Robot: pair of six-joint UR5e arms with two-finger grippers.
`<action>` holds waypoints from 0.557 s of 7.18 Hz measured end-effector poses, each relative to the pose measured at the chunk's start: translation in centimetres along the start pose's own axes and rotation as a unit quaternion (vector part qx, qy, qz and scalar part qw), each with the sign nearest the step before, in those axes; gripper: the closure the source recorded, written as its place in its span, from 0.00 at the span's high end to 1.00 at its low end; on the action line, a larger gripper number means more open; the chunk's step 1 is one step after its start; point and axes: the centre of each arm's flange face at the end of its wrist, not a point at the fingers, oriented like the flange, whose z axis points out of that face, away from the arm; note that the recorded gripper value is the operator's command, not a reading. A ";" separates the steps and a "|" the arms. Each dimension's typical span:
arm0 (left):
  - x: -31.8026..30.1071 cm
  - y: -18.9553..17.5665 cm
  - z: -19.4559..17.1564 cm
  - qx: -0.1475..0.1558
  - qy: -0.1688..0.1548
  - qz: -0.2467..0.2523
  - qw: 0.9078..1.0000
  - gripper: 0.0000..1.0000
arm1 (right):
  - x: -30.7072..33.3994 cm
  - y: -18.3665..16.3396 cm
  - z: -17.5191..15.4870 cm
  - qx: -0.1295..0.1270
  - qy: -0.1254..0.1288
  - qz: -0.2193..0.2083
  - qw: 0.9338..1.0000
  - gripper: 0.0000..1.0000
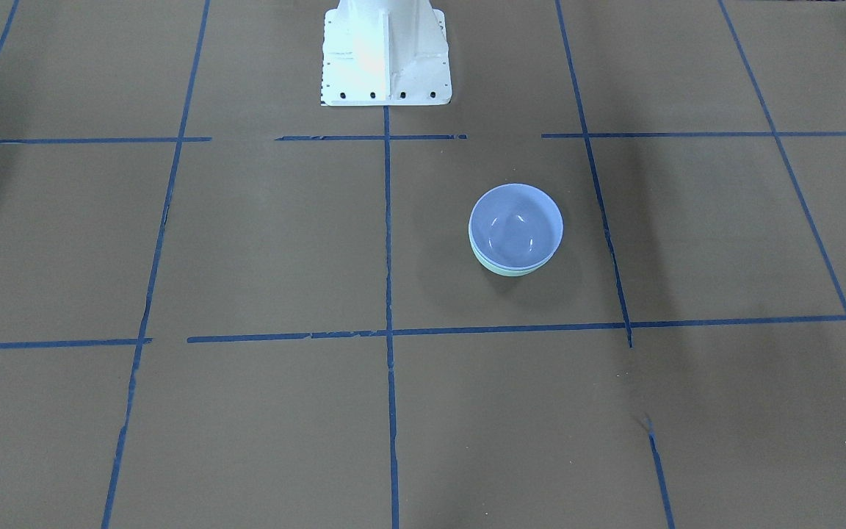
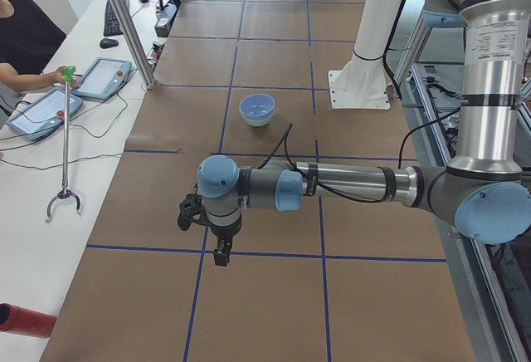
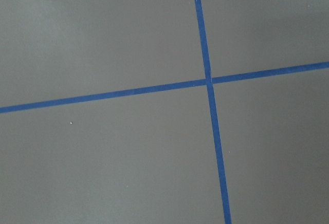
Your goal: Stack blue bowl on green bowl
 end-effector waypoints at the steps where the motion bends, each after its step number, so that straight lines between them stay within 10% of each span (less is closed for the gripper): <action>1: -0.7 0.5 0.9 -0.009 0.009 -0.011 1.000 1.00 | 0.0 0.0 0.0 0.000 0.000 0.000 1.000 1.00; 4: -1.2 1.1 1.5 -0.015 0.013 -0.018 1.000 1.00 | 0.0 0.0 0.0 0.000 0.000 0.000 1.000 1.00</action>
